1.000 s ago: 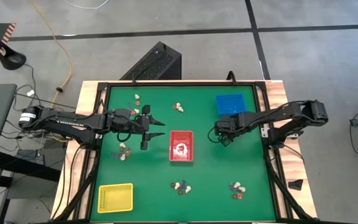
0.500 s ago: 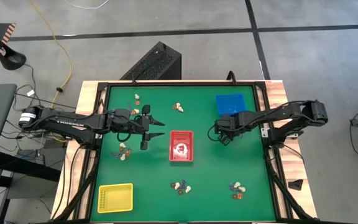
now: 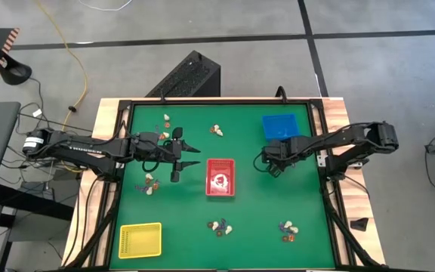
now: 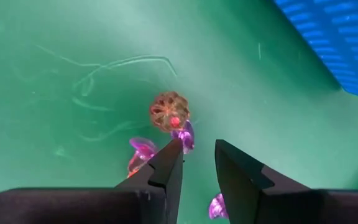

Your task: Sort Halloween decoration

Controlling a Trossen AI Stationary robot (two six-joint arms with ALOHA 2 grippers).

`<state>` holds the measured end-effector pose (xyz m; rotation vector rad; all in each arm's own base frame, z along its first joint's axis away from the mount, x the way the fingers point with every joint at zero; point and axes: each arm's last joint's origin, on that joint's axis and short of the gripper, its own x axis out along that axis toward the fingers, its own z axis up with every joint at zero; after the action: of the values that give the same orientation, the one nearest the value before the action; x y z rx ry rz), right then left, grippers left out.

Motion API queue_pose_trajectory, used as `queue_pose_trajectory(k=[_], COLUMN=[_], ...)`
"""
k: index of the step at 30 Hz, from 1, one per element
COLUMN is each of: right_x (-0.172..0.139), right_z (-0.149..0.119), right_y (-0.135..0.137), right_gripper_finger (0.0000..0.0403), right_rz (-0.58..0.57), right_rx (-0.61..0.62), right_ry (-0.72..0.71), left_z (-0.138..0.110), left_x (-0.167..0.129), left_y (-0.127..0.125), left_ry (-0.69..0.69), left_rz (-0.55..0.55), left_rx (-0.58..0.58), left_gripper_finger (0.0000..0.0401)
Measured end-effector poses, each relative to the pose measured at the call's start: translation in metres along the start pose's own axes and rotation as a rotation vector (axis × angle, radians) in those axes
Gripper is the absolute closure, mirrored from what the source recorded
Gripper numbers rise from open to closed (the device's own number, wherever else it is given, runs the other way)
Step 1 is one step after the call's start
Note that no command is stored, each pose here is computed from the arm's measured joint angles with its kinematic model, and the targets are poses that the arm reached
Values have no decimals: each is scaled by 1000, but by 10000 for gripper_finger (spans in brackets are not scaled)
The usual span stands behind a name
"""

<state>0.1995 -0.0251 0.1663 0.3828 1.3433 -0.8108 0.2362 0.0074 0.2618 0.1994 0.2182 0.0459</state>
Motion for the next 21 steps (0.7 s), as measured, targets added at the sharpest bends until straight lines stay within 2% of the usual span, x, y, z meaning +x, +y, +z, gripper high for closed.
queue_pose_trajectory(k=[9,21], right_x=[1,2], right_z=[4,3], right_y=[3,3], right_gripper_finger=[276,276], right_rz=[43,43], right_rx=[-22,-21], right_ry=[-35,-31], left_z=[0,0], left_x=[0,0], left_y=[0,0], left_ry=[0,0], left_rz=[0,0], left_rx=[0,0], left_gripper_finger=[239,239])
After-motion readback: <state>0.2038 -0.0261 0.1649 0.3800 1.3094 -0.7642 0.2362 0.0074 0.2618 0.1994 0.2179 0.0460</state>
